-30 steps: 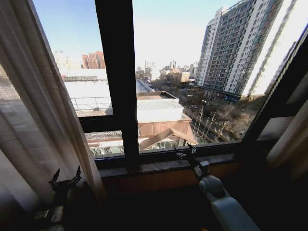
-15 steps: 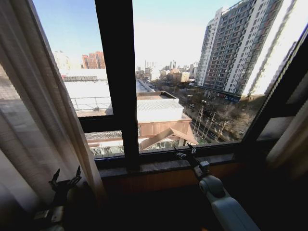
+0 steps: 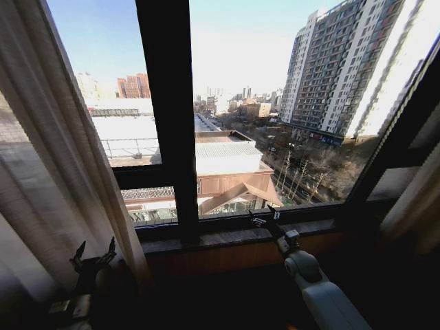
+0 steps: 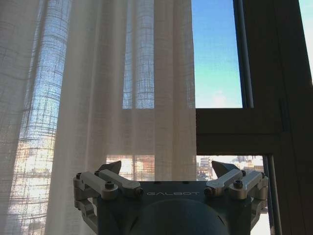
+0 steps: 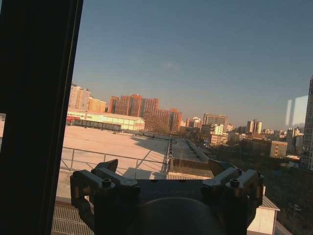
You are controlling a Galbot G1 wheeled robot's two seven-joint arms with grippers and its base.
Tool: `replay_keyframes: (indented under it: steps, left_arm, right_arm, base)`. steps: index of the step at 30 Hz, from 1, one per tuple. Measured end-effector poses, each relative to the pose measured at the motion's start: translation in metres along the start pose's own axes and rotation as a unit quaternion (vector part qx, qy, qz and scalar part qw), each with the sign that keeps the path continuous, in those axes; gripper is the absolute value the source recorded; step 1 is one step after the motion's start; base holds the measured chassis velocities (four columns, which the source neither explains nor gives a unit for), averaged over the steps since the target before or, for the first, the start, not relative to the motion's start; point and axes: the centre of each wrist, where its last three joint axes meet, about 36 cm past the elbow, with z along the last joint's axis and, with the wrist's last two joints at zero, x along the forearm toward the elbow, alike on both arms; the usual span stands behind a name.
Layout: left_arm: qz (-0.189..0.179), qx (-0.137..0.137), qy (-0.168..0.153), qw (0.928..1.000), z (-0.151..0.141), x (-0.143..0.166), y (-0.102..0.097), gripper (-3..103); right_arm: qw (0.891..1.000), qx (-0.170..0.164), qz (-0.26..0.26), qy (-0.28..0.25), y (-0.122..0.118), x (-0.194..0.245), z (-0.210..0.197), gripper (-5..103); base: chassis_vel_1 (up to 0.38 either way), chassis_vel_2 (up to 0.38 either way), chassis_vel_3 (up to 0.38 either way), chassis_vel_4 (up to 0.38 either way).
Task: Open the curtains by pulling them apart, changing their state from closed to fully open.
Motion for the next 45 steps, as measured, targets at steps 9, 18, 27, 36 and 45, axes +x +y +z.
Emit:
replay_keyframes:
  steps: [9, 18, 27, 36, 45]
  left_arm:
    - [0.000, 0.000, 0.000, 1.0000, 0.000, 0.000, 0.000, 100]
    - [0.005, 0.018, 0.031, 0.9993, -0.001, -0.033, -0.021, 100]
    - [0.015, 0.029, 0.092, 0.9953, -0.010, -0.088, -0.056, 100]
    - [0.030, 0.011, 0.157, 0.9870, -0.030, -0.145, -0.093, 100]
    - [0.034, -0.004, 0.182, 0.9828, -0.040, -0.165, -0.106, 100]
  right_arm:
    - [1.000, 0.000, 0.000, 0.000, 0.000, 0.000, 0.000, 100]
    - [1.000, 0.000, 0.000, 0.000, 0.000, 0.000, 0.000, 100]
    - [1.000, 0.000, 0.000, 0.000, 0.000, 0.000, 0.000, 100]
    - [1.000, 0.000, 0.000, 0.000, 0.000, 0.000, 0.000, 100]
    - [1.000, 0.000, 0.000, 0.000, 0.000, 0.000, 0.000, 100]
  base:
    - [0.000, 0.000, 0.000, 0.000]
    - [0.000, 0.000, 0.000, 0.000]
    - [0.000, 0.000, 0.000, 0.000]
    - [0.000, 0.000, 0.000, 0.000]
    - [0.000, 0.000, 0.000, 0.000]
